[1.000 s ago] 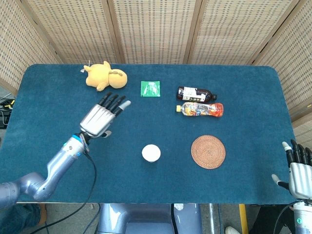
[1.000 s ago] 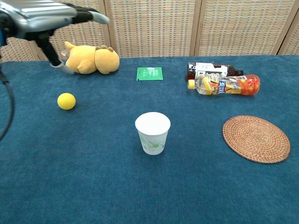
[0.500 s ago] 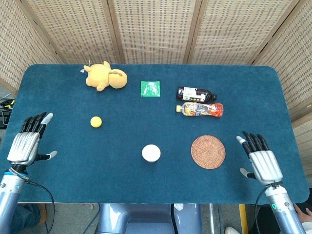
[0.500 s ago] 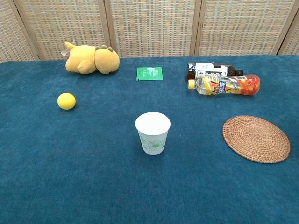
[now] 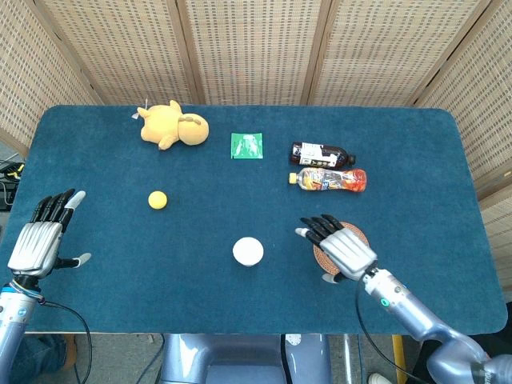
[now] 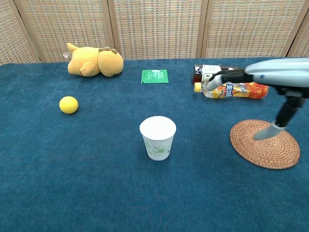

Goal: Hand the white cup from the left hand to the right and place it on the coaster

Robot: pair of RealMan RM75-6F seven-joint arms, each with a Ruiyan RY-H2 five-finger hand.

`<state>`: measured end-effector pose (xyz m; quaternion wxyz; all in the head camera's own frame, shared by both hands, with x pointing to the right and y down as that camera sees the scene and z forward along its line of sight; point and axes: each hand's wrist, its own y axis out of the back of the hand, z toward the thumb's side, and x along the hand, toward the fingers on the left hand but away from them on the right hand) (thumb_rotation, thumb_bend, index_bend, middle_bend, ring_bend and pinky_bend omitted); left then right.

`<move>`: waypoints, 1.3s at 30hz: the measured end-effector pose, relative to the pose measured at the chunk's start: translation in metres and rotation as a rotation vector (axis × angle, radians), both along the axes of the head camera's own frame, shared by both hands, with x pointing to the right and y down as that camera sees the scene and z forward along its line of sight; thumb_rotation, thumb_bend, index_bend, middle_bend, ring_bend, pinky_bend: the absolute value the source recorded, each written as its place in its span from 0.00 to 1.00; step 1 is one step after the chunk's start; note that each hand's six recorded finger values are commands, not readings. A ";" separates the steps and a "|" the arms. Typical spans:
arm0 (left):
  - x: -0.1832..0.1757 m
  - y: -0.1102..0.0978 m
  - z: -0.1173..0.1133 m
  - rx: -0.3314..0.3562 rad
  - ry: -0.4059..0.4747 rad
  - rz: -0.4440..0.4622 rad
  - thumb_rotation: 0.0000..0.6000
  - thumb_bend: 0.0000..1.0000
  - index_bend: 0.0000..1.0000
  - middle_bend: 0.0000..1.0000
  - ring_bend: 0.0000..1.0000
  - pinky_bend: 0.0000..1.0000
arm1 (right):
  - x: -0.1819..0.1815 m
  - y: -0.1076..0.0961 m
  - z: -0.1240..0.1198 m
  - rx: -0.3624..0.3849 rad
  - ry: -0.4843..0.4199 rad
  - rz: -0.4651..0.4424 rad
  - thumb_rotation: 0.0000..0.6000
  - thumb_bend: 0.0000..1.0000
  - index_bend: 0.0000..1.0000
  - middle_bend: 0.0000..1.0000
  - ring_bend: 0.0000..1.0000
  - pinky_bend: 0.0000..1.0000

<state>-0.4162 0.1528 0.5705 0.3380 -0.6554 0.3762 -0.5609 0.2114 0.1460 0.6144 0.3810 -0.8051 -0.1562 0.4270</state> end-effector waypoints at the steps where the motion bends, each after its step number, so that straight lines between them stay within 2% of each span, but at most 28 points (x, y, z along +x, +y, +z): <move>1: 0.000 0.000 0.000 -0.001 0.001 0.002 1.00 0.00 0.00 0.00 0.00 0.00 | -0.010 -0.003 0.003 -0.006 -0.012 -0.019 1.00 0.00 0.11 0.00 0.00 0.00; 5: 0.002 0.001 0.001 -0.008 0.001 0.006 1.00 0.00 0.00 0.00 0.00 0.00 | -0.047 -0.014 0.017 -0.033 -0.045 -0.075 1.00 0.00 0.11 0.00 0.00 0.00; 11: 0.002 -0.001 0.004 -0.021 -0.005 0.005 1.00 0.00 0.00 0.00 0.00 0.00 | -0.097 -0.029 0.047 -0.128 -0.048 -0.108 1.00 0.00 0.11 0.00 0.00 0.00; 16: 0.001 -0.002 0.006 -0.027 -0.004 0.003 1.00 0.00 0.00 0.00 0.00 0.00 | -0.119 -0.028 0.060 -0.186 -0.054 -0.097 1.00 0.00 0.14 0.04 0.00 0.00; 20: 0.000 -0.003 0.006 -0.031 -0.001 0.001 1.00 0.00 0.00 0.00 0.00 0.00 | -0.131 -0.024 0.068 -0.218 -0.058 -0.090 1.00 0.00 0.20 0.10 0.01 0.00; 22: -0.001 -0.003 0.006 -0.033 -0.001 0.000 1.00 0.00 0.00 0.00 0.00 0.00 | -0.133 -0.022 0.070 -0.229 -0.058 -0.086 1.00 0.00 0.23 0.13 0.04 0.04; 27: -0.001 -0.003 0.005 -0.033 0.001 0.001 1.00 0.00 0.00 0.00 0.00 0.00 | -0.138 -0.018 0.077 -0.240 -0.078 -0.061 1.00 0.00 0.36 0.31 0.25 0.32; 29: -0.001 -0.003 0.005 -0.031 0.000 0.000 1.00 0.00 0.00 0.00 0.00 0.00 | -0.140 -0.018 0.078 -0.228 -0.094 -0.049 1.00 0.05 0.42 0.40 0.37 0.46; 31: -0.002 -0.003 0.004 -0.028 0.000 -0.002 1.00 0.00 0.00 0.00 0.00 0.00 | -0.141 -0.019 0.078 -0.211 -0.110 -0.042 1.00 0.12 0.45 0.46 0.43 0.53; 34: -0.002 -0.003 0.004 -0.031 0.001 -0.002 1.00 0.00 0.00 0.00 0.00 0.00 | -0.142 -0.020 0.077 -0.181 -0.143 -0.034 1.00 0.21 0.49 0.49 0.46 0.57; 39: 0.000 -0.003 0.006 -0.041 0.000 0.005 1.00 0.00 0.00 0.00 0.00 0.00 | -0.136 -0.026 0.067 -0.159 -0.219 0.003 1.00 0.25 0.49 0.49 0.46 0.57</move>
